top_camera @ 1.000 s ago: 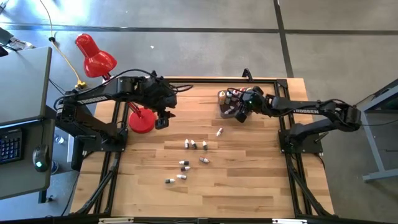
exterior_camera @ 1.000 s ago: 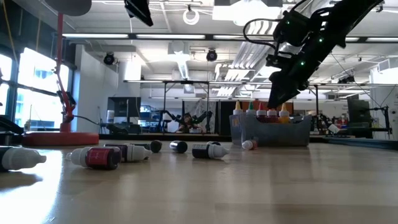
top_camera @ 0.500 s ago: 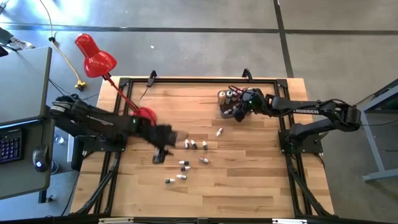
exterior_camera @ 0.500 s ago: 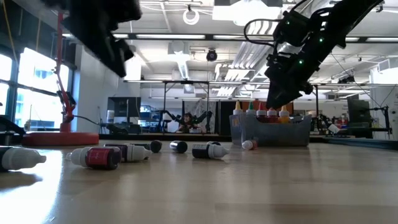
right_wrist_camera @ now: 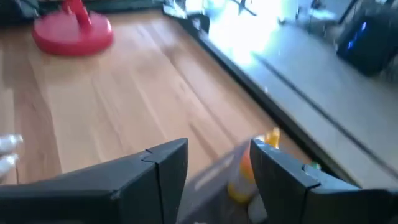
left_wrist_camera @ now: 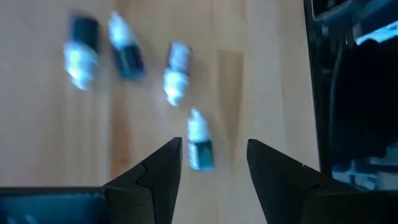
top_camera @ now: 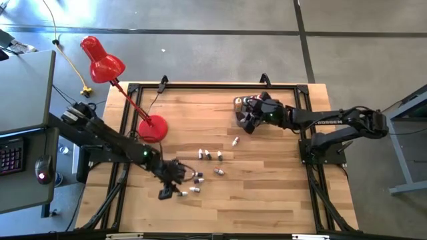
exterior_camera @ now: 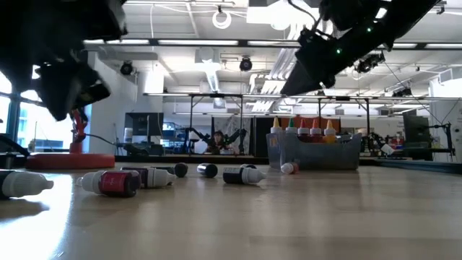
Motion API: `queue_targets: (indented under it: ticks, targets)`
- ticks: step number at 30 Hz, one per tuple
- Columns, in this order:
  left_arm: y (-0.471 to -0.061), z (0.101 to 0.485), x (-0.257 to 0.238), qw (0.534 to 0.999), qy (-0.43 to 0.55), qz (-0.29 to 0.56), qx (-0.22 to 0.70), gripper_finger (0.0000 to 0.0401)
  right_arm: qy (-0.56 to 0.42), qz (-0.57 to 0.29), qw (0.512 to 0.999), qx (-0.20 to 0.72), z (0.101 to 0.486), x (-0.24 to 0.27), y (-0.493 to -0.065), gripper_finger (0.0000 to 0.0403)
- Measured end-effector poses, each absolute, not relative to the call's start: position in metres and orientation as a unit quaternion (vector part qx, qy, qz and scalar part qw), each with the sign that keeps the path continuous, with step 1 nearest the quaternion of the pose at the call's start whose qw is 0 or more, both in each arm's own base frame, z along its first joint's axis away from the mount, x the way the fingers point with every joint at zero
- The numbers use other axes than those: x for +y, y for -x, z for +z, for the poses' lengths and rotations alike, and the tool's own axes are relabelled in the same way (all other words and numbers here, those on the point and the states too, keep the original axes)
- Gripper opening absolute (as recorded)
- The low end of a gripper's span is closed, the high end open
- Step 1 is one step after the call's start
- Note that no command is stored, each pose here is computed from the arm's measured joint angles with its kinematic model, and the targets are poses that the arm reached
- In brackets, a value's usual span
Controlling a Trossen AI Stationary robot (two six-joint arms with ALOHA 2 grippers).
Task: Pick & Place food coloring
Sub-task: Put the bottom small green food coloring bottle into the bin
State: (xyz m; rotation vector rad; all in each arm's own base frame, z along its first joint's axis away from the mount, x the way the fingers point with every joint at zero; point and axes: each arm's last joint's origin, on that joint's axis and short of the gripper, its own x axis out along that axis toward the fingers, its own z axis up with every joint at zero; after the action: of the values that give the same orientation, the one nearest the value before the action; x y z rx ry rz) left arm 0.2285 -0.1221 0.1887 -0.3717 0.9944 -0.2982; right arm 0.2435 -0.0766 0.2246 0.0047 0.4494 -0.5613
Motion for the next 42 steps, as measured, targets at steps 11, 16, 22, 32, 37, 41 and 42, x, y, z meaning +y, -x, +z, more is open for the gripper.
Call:
queue_targets:
  ticks: [11,16,22,32,37,41,42]
  targets:
    - [-0.23,0.148,-0.151,0.825,0.174,-0.096,0.528,0.0179,0.022,-0.275,0.946,0.169,0.235,-0.079,-0.247,0.0167]
    - [-0.233,0.139,-0.15,0.833,0.143,-0.079,0.529,0.0179,0.026,-0.274,0.946,0.172,0.235,-0.079,-0.247,0.0167]
    - [-0.234,0.136,-0.15,0.839,0.109,-0.088,0.526,0.0179,0.025,-0.267,0.945,0.187,0.232,-0.078,-0.246,0.0167]
    - [-0.238,0.137,-0.148,0.863,-0.014,-0.096,0.496,0.0179,0.024,-0.255,0.942,0.216,0.227,-0.077,-0.245,0.0167]
    - [-0.239,0.138,-0.148,0.865,-0.057,-0.118,0.484,0.0179,0.024,-0.255,0.942,0.216,0.227,-0.077,-0.245,0.0167]
    - [-0.24,0.138,-0.148,0.863,-0.108,-0.143,0.472,0.0179,0.024,-0.255,0.942,0.216,0.227,-0.077,-0.245,0.0167]
    - [-0.24,0.138,-0.147,0.864,-0.126,-0.142,0.466,0.0179,0.024,-0.256,0.942,0.216,0.227,-0.077,-0.245,0.0167]
